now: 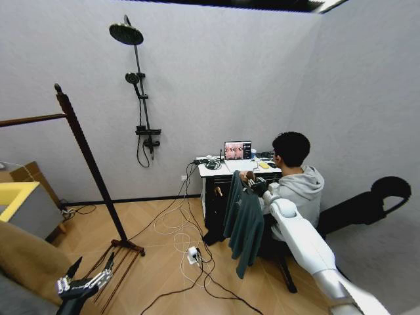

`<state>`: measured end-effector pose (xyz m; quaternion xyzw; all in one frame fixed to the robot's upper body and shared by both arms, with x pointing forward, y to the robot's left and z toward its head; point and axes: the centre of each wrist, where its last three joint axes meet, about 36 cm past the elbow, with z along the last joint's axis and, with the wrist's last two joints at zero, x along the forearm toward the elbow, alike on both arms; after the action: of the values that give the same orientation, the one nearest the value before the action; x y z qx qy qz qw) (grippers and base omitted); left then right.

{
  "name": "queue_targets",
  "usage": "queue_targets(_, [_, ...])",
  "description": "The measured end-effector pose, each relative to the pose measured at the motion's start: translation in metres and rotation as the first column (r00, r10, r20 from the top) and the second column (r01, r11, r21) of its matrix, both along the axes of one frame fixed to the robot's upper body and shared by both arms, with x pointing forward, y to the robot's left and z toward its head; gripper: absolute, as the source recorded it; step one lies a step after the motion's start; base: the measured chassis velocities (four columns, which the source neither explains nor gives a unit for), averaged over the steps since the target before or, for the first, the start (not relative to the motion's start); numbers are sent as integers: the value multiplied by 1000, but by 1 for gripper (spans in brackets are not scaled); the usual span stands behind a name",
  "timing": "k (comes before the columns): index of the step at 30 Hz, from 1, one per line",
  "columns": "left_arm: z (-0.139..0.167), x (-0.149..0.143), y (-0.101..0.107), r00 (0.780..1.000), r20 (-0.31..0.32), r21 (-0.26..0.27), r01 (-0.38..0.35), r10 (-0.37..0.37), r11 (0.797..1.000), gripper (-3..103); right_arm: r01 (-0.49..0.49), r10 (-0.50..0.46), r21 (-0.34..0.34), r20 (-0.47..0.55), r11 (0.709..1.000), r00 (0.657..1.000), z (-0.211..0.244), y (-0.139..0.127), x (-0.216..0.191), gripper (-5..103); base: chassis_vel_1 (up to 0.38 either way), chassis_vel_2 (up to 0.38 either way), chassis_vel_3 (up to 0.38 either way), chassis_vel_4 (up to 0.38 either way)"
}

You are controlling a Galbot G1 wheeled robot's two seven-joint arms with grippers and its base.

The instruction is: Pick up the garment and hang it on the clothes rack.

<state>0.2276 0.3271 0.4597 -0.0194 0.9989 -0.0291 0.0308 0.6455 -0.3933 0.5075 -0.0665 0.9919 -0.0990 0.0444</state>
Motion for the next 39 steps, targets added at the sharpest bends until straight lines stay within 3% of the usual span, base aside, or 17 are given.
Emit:
queue_targets(1, [0, 0, 0, 1000, 0, 0, 0, 0, 1000, 100, 1, -1, 5, 1, 1000, 1000, 1, 1, -1, 11, 0, 0, 0, 0])
queue_targets(2, [0, 0, 0, 1000, 0, 0, 0, 0, 1000, 100, 3, -3, 12, 2, 1000, 1000, 3, 2, -2, 10, 0, 0, 0, 0])
queue_targets(12, [0, 0, 0, 1000, 0, 0, 0, 0, 1000, 100, -51, 48, 40, 65, 998, 997, 38, 22, -27, 10, 0, 0, 0, 0])
queue_targets(16, [0, 0, 0, 1000, 0, 0, 0, 0, 1000, 100, -154, 148, 59, 102, 986, 984, 71, 57, -53, 10, 0, 0, 0, 0])
queue_targets(24, [0, 0, 0, 1000, 0, 0, 0, 0, 1000, 100, -277, 266, 68, 144, 958, 953, 127, 96, -76, 10, 63, 62, 61, 59])
queue_targets(34, [0, 0, 0, 1000, 0, 0, 0, 0, 1000, 100, -276, 265, 73, 126, 958, 956, 128, 101, -79, 10, 101, 95, 100, 97])
queue_targets(39, [0, 0, 0, 1000, 0, 0, 0, 0, 1000, 100, -238, 229, 77, 109, 968, 967, 120, 86, -77, 10, 126, 123, 134, 130])
